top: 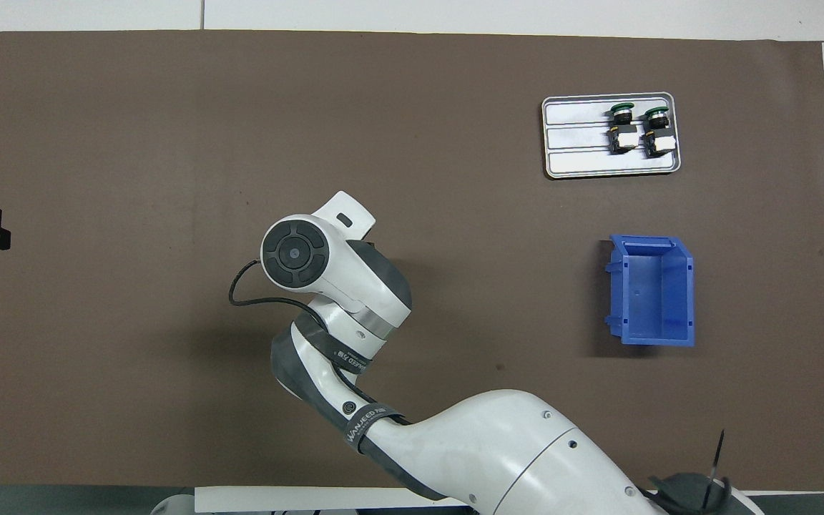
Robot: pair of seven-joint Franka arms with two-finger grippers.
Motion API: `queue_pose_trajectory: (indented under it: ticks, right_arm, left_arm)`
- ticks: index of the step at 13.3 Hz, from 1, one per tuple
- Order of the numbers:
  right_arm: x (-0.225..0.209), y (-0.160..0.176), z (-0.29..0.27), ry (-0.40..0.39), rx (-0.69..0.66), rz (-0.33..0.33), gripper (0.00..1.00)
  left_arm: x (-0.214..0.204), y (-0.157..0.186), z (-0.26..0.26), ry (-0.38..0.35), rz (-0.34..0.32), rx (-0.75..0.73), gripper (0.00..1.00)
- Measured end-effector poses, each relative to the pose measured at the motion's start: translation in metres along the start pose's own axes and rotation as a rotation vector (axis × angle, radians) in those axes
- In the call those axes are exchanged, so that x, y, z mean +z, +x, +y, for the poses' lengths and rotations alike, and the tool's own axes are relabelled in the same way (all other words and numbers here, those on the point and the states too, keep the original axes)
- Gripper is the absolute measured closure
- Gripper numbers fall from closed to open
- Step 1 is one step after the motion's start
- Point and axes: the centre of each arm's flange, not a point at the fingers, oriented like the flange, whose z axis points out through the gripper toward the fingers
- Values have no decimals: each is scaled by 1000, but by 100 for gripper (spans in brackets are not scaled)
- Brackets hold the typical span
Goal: Place and press button with both arms
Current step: 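Carry the green part with the right gripper to the blue bin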
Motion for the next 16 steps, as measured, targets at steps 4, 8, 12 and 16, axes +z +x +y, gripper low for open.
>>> queue_pose_trajectory:
  ticks: [4, 8, 12, 16]
  right_arm:
    - [0, 1, 0, 9, 0, 11, 21]
    - [-2, 4, 2, 12, 5, 17, 57]
    - [-12, 11, 8, 3, 15, 22, 57]
    - [-64, 45, 68, -25, 69, 24, 57]
  left_arm:
    - [-1, 2, -3, -3, 16, -6, 0]
    - [-2, 4, -4, -4, 27, -8, 0]
    - [-2, 3, 1, -4, 29, 2, 0]
    - [-3, 4, 5, -5, 34, 9, 0]
